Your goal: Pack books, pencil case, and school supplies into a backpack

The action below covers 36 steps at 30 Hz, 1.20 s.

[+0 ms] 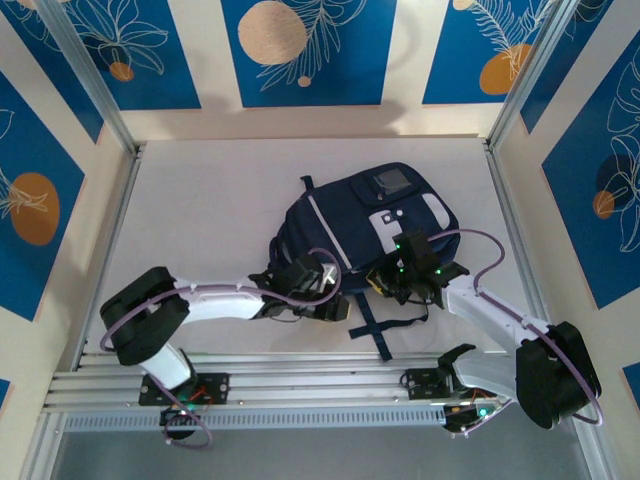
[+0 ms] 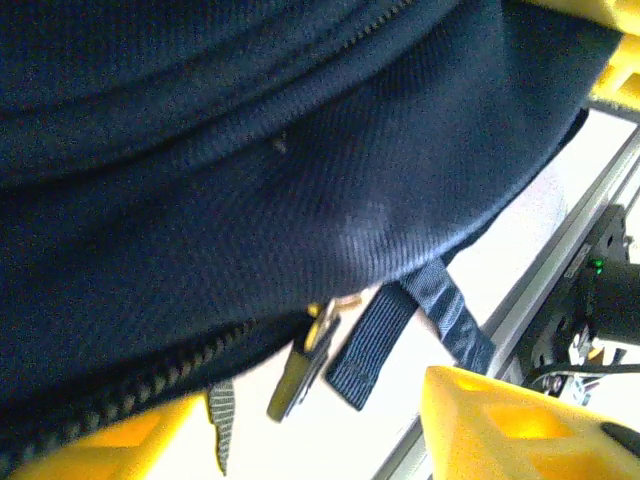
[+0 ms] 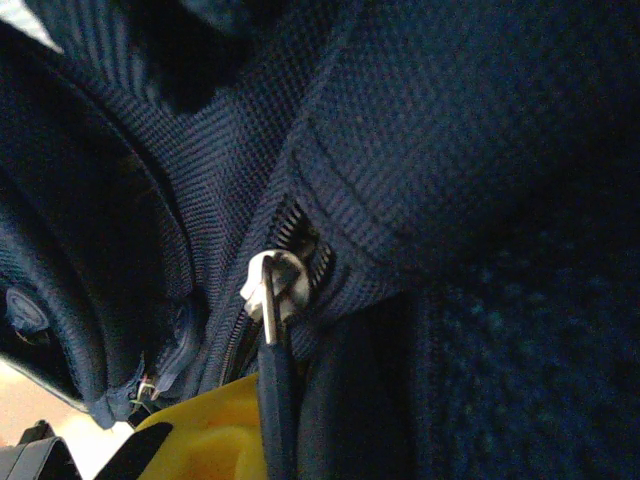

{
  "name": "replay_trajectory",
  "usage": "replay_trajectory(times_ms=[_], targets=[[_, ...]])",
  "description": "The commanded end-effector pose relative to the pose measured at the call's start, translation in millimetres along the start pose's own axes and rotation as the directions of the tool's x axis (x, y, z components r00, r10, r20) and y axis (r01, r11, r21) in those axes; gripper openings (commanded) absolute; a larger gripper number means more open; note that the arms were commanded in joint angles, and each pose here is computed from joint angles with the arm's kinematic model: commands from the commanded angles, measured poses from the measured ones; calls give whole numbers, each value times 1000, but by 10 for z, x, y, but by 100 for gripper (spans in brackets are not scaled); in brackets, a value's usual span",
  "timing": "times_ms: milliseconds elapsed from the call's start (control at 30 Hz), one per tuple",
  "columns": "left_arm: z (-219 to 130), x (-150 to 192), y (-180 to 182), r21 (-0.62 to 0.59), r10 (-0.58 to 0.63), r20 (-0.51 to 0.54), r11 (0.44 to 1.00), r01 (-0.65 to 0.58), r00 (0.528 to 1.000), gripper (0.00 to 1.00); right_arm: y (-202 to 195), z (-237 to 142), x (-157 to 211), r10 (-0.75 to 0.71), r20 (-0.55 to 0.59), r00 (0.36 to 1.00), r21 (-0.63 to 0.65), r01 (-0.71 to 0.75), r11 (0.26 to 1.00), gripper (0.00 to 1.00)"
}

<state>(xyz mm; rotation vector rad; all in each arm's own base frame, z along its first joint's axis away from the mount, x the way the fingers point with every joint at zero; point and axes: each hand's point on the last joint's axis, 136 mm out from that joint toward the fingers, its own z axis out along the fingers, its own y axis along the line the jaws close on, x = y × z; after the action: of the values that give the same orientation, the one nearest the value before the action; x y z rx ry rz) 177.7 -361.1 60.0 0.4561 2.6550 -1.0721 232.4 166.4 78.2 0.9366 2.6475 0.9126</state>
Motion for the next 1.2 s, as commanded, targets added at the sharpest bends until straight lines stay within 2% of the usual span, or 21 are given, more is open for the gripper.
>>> replay_trajectory(times_ms=[0, 133, 200, 467, 767, 1167], targets=[[22, -161, -153, 51, 7, 33, 999, -8, 999, 47, 100, -31, -50, 12, 18, 1000, -54, -11, 998, 0], [45, -210, -116, 25, 4, 48, 1000, -5, 999, 44, 96, -15, -45, 16, 14, 1000, -57, -15, 998, 0], [61, -226, -101, 15, 5, 52, 1000, -6, 999, 39, 90, -11, -42, 19, 12, 1000, -57, -18, 998, 0], [85, -194, -9, -24, 11, 42, 1000, -10, 999, 0, 37, -6, -59, 27, 20, 999, -45, -26, 999, 0], [-160, -78, 230, -151, 38, 31, 988, -33, 999, 0, -79, -58, -127, 12, 71, 997, -1, -12, 1000, 0], [-318, 186, 535, -216, 11, -64, 976, -25, 998, 0, -234, -181, -315, -14, 161, 987, 115, -5, 993, 0]])
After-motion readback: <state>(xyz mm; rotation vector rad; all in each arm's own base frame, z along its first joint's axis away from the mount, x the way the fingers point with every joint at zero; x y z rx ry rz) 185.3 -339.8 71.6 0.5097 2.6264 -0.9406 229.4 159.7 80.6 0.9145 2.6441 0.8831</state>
